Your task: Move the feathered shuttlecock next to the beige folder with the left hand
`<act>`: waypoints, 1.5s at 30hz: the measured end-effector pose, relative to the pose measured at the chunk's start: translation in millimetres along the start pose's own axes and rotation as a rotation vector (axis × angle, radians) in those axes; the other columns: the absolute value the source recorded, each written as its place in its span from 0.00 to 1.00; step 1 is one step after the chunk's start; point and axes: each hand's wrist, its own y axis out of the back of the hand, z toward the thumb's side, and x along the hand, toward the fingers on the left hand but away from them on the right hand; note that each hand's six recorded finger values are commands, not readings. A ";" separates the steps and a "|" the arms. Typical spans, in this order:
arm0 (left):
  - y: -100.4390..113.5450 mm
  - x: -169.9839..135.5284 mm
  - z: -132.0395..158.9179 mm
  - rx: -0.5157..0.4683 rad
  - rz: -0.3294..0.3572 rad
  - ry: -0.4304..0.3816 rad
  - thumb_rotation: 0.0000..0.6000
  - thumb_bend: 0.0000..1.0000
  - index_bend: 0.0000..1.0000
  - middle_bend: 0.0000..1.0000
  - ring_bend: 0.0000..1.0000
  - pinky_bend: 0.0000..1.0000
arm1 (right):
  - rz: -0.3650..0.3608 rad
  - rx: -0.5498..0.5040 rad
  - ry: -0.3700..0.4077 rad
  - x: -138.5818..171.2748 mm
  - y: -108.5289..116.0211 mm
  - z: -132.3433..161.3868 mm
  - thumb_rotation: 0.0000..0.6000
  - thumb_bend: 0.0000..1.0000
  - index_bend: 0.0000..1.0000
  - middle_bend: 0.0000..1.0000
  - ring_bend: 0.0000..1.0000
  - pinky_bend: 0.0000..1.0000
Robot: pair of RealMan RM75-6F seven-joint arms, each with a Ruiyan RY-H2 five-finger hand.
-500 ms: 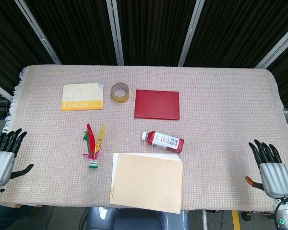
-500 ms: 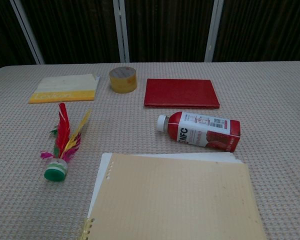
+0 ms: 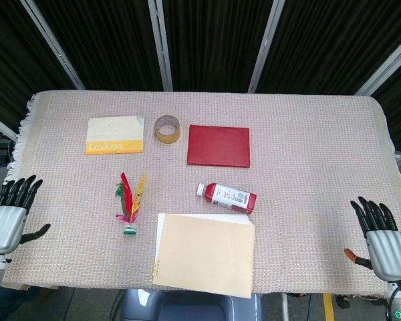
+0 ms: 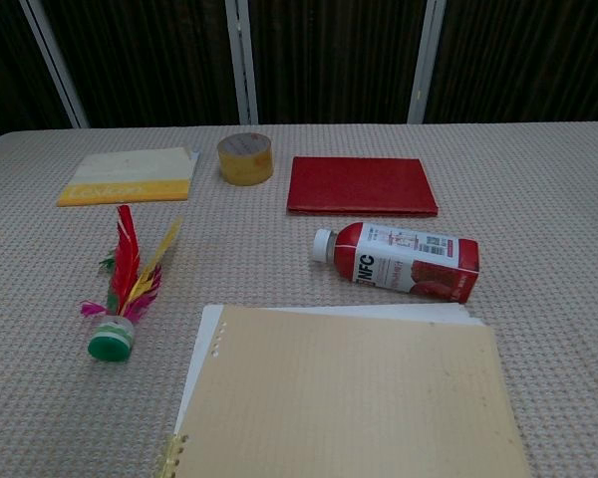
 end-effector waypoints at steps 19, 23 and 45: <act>-35.5 98.5 37.2 -0.056 -0.054 -0.213 0.95 0.22 0.29 0.00 0.00 0.00 | 0.030 0.007 -0.007 -13.0 -8.6 0.5 1.00 0.08 0.00 0.00 0.00 0.00; -46.2 115.4 57.2 -0.058 -0.097 -0.273 0.95 0.22 0.29 0.00 0.00 0.00 | 0.030 0.012 -0.014 -16.4 -9.9 0.1 1.00 0.08 0.00 0.00 0.00 0.00; -82.8 169.8 115.2 0.023 -0.241 -0.383 0.95 0.17 0.28 0.00 0.00 0.00 | -0.018 0.033 -0.050 -21.3 -5.5 -4.6 1.00 0.08 0.00 0.00 0.00 0.00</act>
